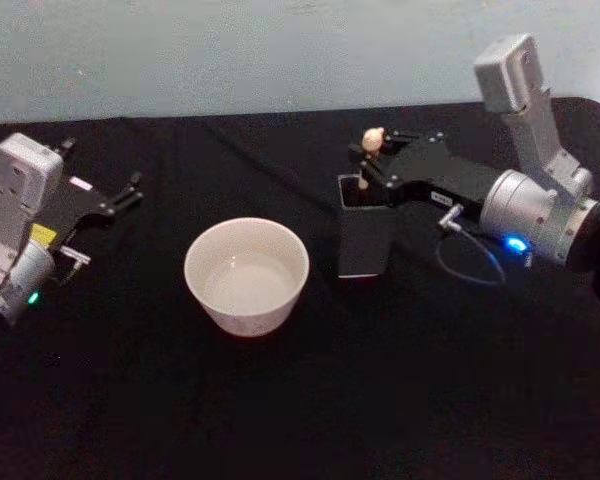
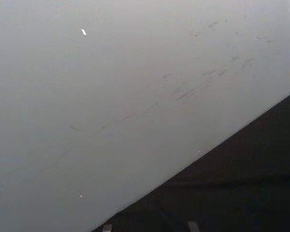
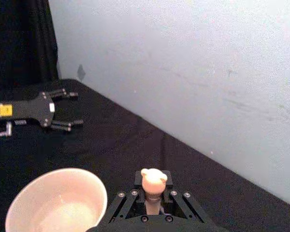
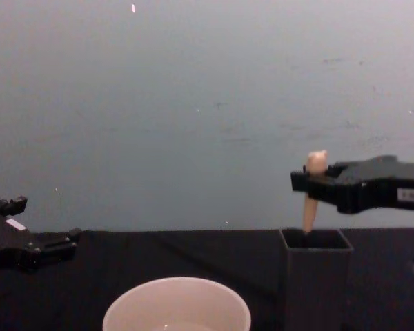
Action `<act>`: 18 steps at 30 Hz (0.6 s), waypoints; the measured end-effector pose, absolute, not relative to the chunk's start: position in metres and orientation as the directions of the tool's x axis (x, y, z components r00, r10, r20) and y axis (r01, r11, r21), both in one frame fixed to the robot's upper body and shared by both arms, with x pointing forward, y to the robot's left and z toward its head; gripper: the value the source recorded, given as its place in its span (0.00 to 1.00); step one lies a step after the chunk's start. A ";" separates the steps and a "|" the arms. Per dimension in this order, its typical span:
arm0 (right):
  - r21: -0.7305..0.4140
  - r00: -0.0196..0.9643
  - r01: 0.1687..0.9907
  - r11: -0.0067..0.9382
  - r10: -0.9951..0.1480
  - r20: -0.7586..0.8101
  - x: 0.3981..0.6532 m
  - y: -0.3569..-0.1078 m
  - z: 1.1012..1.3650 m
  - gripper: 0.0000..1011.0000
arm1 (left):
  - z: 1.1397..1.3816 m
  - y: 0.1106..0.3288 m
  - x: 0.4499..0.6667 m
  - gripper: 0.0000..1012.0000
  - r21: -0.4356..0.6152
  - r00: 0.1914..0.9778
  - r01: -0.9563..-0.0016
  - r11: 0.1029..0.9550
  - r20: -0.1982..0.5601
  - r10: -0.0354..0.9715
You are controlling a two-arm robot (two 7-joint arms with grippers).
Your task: Pick up the stirring spoon with one hand, stir inside the cup, then place it back in its original position.
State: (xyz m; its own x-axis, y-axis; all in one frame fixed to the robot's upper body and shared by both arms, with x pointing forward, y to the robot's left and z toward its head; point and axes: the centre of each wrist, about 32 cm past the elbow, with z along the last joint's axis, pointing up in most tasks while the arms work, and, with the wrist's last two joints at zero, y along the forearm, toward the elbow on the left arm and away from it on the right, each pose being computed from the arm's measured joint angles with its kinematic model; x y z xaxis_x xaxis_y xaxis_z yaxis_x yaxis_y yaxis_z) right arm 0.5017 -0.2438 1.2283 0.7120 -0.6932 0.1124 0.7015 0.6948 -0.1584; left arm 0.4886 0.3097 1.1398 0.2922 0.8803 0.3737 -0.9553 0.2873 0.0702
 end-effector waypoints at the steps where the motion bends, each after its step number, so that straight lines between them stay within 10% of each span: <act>1: -0.154 0.712 0.701 0.696 -0.693 0.111 0.501 -0.244 1.229 0.20 | 1.140 0.310 0.489 0.99 0.070 0.292 -0.955 0.287 0.374 0.880; 18: -0.024 0.709 0.702 0.711 -0.697 0.110 0.494 -0.249 1.264 0.20 | 1.140 0.310 0.489 0.99 0.070 0.292 -0.955 0.287 0.374 0.880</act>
State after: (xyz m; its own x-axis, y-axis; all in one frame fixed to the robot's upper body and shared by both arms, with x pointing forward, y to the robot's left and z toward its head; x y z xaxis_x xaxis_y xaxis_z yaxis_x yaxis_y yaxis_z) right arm 0.4942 -0.2486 1.2639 0.7091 -0.6966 0.1097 0.7025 0.7113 -0.0238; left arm 0.4886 0.3097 1.1398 0.2923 0.8803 0.3737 -0.9553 0.2873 0.0702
